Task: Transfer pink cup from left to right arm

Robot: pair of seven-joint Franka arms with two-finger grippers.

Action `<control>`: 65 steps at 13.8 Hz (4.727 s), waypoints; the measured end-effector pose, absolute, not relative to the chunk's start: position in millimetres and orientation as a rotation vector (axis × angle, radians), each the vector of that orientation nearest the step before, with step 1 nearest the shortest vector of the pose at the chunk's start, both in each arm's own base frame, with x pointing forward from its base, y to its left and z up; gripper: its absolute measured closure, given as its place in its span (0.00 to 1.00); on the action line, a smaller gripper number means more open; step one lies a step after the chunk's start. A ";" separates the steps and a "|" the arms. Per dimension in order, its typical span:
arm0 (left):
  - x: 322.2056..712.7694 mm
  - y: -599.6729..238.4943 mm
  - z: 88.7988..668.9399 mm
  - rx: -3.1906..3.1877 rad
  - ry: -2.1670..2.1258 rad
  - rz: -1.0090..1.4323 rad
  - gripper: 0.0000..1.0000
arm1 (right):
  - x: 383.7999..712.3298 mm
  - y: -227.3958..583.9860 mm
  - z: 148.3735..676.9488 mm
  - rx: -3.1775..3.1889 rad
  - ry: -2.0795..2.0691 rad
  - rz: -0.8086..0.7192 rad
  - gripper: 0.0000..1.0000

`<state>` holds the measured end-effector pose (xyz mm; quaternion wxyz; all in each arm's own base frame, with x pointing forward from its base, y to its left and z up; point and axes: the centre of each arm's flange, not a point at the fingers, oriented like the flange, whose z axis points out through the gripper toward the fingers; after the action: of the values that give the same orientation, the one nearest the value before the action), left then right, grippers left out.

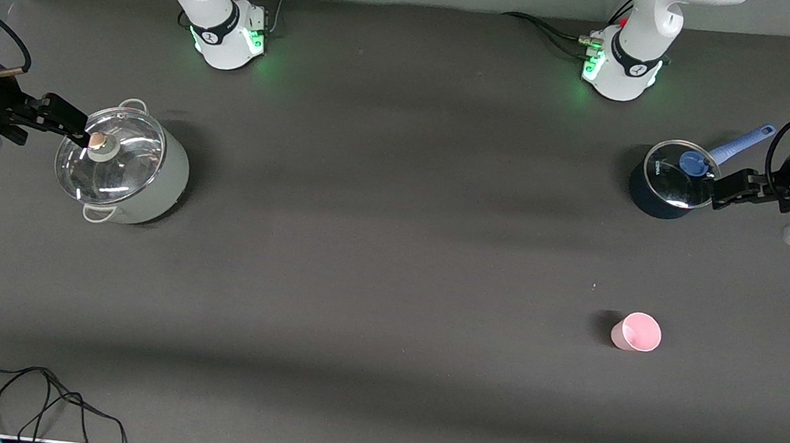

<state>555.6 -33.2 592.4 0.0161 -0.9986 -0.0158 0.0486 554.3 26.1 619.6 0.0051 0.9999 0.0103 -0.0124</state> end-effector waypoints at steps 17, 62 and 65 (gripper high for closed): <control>643.1 18.6 563.6 -3.103 0.697 -0.087 0.00 | 557.4 25.0 612.7 3.129 0.027 -0.062 0.00; 625.2 106.8 62.4 -2.696 1.787 -2.021 0.04 | 557.3 24.5 611.7 3.129 0.025 -0.067 0.00; 625.9 107.1 63.3 -2.694 1.785 -2.023 0.39 | 557.3 24.5 611.7 3.129 0.025 -0.067 0.00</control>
<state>625.9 107.1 63.3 -0.3292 -0.6672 0.4421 -0.5010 557.3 24.5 611.7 0.0061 0.9997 0.0081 -0.0215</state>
